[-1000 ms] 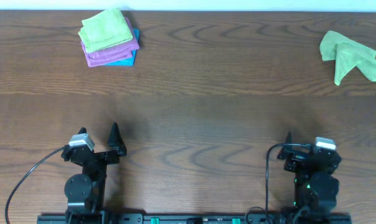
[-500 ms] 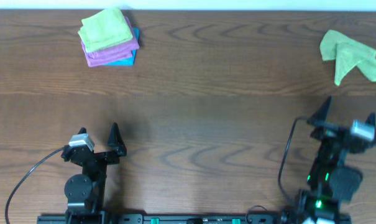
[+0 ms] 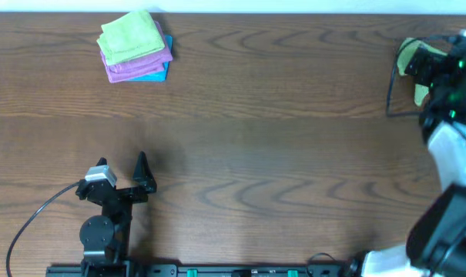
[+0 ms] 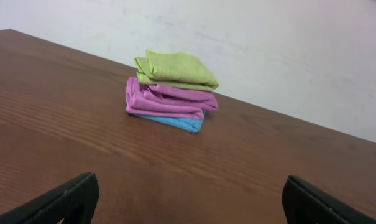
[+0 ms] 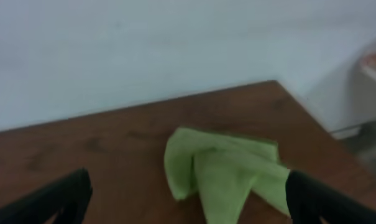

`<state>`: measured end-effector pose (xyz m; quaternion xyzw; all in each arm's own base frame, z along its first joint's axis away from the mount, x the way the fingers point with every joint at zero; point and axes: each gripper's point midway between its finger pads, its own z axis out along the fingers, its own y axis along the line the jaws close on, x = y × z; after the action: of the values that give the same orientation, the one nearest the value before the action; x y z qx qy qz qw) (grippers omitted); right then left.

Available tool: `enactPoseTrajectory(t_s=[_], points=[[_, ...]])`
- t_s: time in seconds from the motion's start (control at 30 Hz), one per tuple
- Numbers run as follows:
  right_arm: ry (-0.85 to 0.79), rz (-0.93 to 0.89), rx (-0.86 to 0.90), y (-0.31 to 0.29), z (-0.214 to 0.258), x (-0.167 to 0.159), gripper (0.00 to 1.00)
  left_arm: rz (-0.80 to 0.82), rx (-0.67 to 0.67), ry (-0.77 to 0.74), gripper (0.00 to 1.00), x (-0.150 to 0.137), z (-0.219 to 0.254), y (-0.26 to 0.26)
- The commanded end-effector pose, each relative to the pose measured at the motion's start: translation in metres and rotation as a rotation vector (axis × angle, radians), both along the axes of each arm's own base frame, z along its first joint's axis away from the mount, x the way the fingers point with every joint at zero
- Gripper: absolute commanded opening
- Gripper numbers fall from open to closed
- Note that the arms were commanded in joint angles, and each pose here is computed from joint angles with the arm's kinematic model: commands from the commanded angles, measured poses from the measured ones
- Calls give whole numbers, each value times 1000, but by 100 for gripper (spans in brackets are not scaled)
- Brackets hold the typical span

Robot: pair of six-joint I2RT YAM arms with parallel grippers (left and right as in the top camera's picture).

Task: Fold the cloth
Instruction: 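Reach the right gripper forward to the crumpled green cloth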

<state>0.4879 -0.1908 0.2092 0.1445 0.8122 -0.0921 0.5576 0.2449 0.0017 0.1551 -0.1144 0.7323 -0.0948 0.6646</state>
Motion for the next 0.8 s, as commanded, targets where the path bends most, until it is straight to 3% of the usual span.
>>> enactPoseTrajectory(t_s=[0.0, 0.4, 0.77], points=[[-19, 10, 90, -14, 8, 26, 99, 14, 13, 61, 95, -1, -19, 3], [153, -6, 279, -63, -32, 81, 99, 14, 13, 61, 95, -1, -19, 3], [267, 141, 515, -22, -60, 69, 99, 14, 13, 61, 95, -1, -19, 3]])
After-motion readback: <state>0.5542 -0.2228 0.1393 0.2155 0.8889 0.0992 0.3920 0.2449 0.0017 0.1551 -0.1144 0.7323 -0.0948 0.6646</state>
